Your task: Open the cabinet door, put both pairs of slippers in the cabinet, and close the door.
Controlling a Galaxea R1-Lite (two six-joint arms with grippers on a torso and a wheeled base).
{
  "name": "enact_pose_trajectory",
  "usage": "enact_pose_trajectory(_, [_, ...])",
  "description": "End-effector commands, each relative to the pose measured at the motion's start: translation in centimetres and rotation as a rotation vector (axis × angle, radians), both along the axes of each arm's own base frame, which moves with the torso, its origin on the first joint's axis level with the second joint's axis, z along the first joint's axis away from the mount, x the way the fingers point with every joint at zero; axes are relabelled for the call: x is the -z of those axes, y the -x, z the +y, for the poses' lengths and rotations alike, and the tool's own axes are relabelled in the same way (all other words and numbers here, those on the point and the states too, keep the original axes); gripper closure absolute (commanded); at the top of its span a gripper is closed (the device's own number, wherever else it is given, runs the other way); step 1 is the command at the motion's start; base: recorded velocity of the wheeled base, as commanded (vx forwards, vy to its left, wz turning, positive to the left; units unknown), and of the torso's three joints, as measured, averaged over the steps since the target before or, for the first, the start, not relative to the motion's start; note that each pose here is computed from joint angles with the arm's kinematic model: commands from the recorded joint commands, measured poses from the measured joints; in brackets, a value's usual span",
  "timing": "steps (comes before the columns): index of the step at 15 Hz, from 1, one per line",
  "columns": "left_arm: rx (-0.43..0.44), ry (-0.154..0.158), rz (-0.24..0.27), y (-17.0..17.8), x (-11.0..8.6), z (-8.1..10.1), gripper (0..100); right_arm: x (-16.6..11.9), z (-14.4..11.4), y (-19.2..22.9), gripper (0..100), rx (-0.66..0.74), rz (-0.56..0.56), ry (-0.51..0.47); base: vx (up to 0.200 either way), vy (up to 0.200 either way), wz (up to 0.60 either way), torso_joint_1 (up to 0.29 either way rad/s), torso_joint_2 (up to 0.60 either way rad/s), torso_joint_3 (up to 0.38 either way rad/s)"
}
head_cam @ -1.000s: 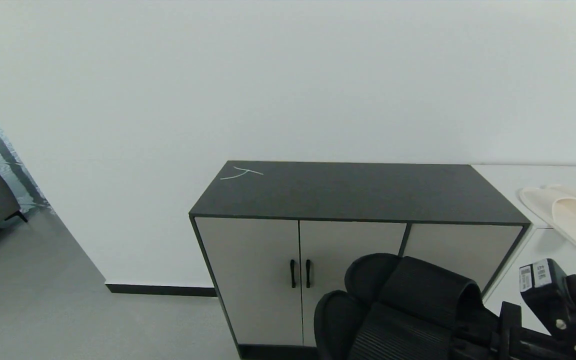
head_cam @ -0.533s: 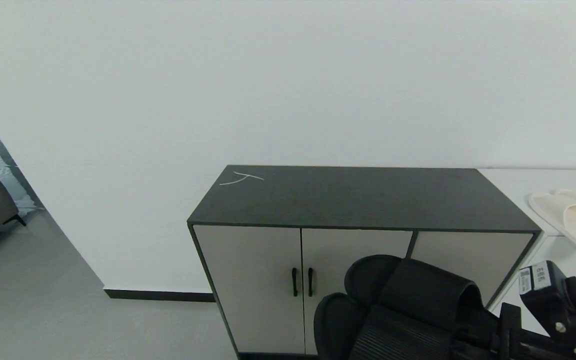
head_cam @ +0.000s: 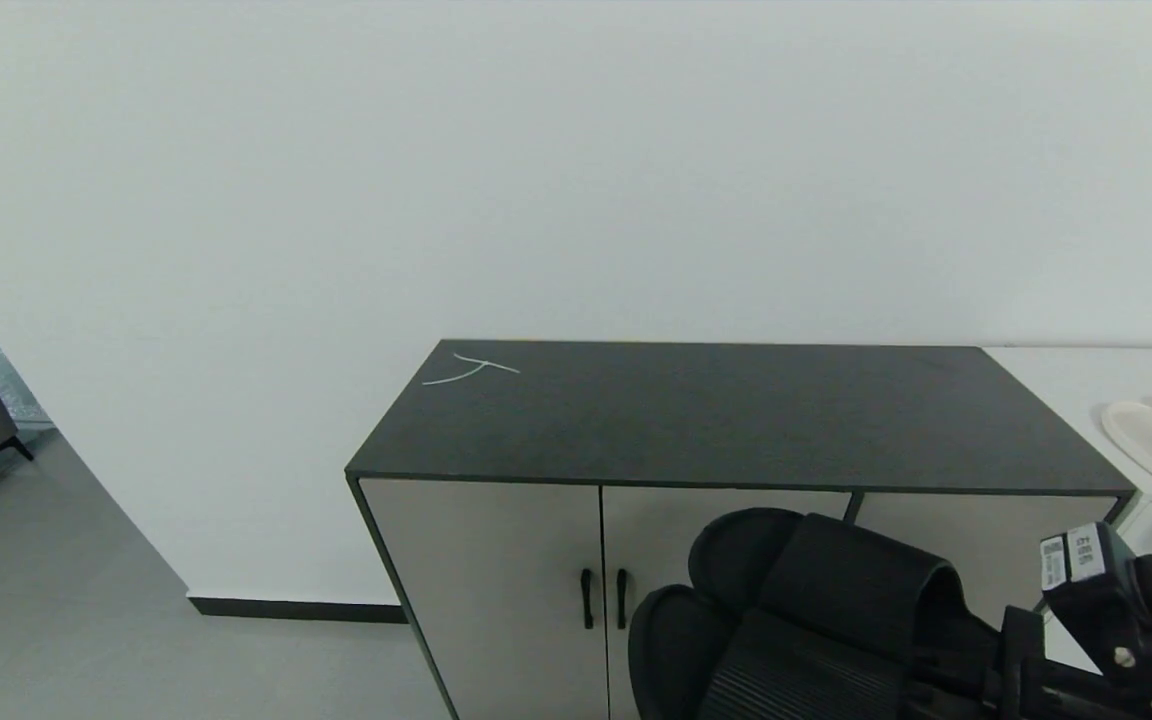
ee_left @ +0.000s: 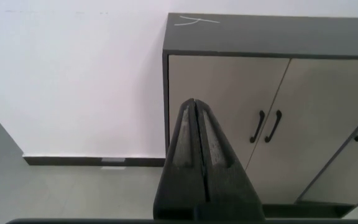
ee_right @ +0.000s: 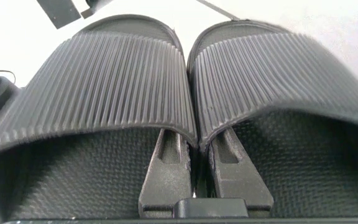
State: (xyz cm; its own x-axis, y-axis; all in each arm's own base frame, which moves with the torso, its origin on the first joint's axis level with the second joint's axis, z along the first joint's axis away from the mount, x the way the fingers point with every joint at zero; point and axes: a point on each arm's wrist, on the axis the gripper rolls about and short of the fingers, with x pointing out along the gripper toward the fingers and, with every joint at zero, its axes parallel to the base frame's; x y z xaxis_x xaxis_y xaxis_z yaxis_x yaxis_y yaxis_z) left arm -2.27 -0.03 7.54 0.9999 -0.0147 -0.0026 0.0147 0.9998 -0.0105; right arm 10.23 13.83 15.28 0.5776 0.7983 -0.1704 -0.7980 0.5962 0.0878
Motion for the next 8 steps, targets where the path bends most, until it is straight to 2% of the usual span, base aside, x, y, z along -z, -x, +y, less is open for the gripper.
enact_pose_trajectory(1, [0.001, 0.000, 0.001, 0.00, 0.01, 0.00, 100, 0.04, 0.01, -0.01, 100, -0.001, 0.001, 0.001, 0.000, 0.000, 0.00, -0.183, 0.34, 0.183])
enact_pose_trajectory(8, [0.001, 0.002, 0.001, 0.00, 0.01, 0.00, 100, 0.28, -0.02, 0.06, 100, -0.007, 0.007, 0.010, 0.000, 0.000, 0.00, -0.189, 0.41, 0.216])
